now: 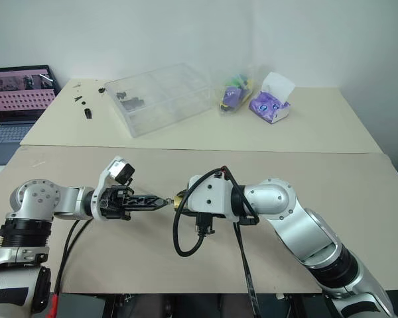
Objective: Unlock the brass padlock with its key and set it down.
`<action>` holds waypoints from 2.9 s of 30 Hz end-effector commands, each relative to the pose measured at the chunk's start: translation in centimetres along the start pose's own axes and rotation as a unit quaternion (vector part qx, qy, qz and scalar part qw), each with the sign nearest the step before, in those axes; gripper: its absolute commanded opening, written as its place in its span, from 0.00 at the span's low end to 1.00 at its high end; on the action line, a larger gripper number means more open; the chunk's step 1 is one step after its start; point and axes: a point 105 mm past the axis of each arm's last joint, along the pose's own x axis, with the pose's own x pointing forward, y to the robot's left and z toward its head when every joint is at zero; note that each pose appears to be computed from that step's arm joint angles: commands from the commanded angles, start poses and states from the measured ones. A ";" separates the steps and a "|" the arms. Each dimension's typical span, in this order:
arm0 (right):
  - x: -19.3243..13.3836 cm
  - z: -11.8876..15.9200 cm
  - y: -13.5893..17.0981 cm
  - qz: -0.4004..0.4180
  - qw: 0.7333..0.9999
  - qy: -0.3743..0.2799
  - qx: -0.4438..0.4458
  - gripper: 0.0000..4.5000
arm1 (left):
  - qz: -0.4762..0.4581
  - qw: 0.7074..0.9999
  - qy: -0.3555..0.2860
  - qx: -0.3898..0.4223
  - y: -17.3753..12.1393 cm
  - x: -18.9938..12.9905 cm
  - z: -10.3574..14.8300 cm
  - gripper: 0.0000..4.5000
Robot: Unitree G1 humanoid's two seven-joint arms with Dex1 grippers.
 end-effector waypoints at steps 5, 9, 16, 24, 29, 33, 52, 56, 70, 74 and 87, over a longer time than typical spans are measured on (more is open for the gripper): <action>0.0 0.8 0.5 0.016 1.000 -0.013 -0.010 0.20 | -0.029 0.989 0.045 0.135 -2.0 1.7 -0.2 0.01; 0.0 0.7 0.5 0.018 1.000 -0.013 -0.008 0.20 | -0.021 0.983 0.042 0.179 -1.9 2.0 0.2 0.01; 0.0 0.7 0.6 0.023 1.000 -0.015 0.002 0.20 | 0.017 0.957 0.013 0.289 -1.3 2.9 1.9 0.01; -0.1 0.6 0.7 0.027 0.999 -0.016 0.006 0.20 | 0.028 0.933 0.020 0.359 -0.9 3.1 1.5 0.01; 0.0 0.7 0.8 0.030 0.999 -0.018 0.008 0.20 | 0.029 0.925 0.018 0.377 -1.0 3.1 1.5 0.01; 0.0 0.6 0.8 0.032 0.999 -0.019 0.009 0.20 | 0.035 0.917 0.023 0.397 -0.9 3.0 1.3 0.01; -0.1 0.4 0.9 0.037 0.999 -0.015 0.008 0.20 | 0.026 0.943 0.007 0.332 -1.2 2.1 2.2 0.10; -0.2 0.4 1.0 0.038 0.999 -0.015 0.009 0.20 | 0.029 0.954 0.021 0.297 -1.3 1.8 2.0 0.39; 0.0 0.4 0.8 0.035 0.999 -0.014 0.006 0.20 | 0.033 0.997 0.010 0.063 0.1 0.7 1.3 0.70; 0.0 0.4 0.8 0.034 0.999 -0.014 0.006 0.20 | 0.021 0.999 0.013 0.034 0.1 1.6 0.4 0.70; 0.0 0.4 0.8 0.027 1.000 -0.013 0.008 0.20 | 0.007 1.000 0.015 0.019 -0.1 2.3 -0.8 0.70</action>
